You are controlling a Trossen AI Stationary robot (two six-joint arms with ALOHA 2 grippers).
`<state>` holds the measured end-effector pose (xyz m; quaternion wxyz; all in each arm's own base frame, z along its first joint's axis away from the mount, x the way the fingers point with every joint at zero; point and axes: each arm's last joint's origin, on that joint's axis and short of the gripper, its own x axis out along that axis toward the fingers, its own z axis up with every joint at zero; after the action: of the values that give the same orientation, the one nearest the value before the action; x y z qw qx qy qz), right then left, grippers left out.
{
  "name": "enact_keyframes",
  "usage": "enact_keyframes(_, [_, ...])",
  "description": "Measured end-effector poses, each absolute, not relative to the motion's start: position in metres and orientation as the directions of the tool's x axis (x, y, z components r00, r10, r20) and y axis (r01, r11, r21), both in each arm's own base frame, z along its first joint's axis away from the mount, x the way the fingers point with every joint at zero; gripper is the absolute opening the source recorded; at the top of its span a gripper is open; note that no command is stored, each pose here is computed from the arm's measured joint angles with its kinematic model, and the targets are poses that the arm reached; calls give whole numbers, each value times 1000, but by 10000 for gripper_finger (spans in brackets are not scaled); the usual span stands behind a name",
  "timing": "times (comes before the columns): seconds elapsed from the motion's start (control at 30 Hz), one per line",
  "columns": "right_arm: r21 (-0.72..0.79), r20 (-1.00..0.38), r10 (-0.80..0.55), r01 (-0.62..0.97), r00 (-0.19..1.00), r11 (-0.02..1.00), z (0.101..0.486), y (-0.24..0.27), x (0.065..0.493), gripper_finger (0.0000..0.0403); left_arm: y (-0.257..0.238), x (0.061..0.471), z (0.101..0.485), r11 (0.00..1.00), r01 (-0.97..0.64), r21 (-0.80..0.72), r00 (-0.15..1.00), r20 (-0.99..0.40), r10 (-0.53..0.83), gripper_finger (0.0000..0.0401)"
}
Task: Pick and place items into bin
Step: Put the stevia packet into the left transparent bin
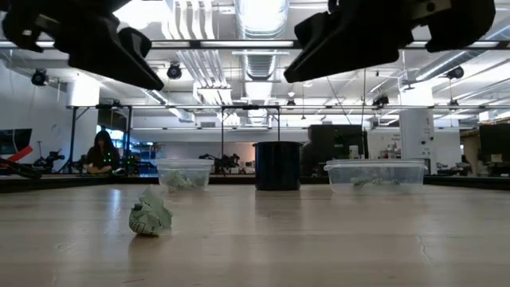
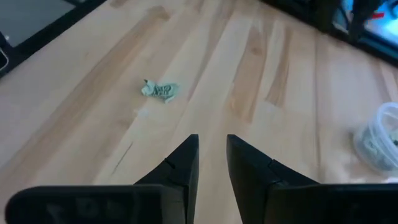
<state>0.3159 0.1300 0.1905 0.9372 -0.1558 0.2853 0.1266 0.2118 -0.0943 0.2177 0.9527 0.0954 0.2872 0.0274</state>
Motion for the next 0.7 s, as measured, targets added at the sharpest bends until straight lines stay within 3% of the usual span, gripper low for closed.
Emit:
enact_keyframes(0.37, [-169,-626,135,-302,768,938,208,127,306,68,-150,241,202,946,178,270,870,-493,-22,77])
enact_keyframes(0.7, [-118,-617,132,-257,776,959,213,117,281,68,-185,272,185,876,336,346,822,-562,-93,77])
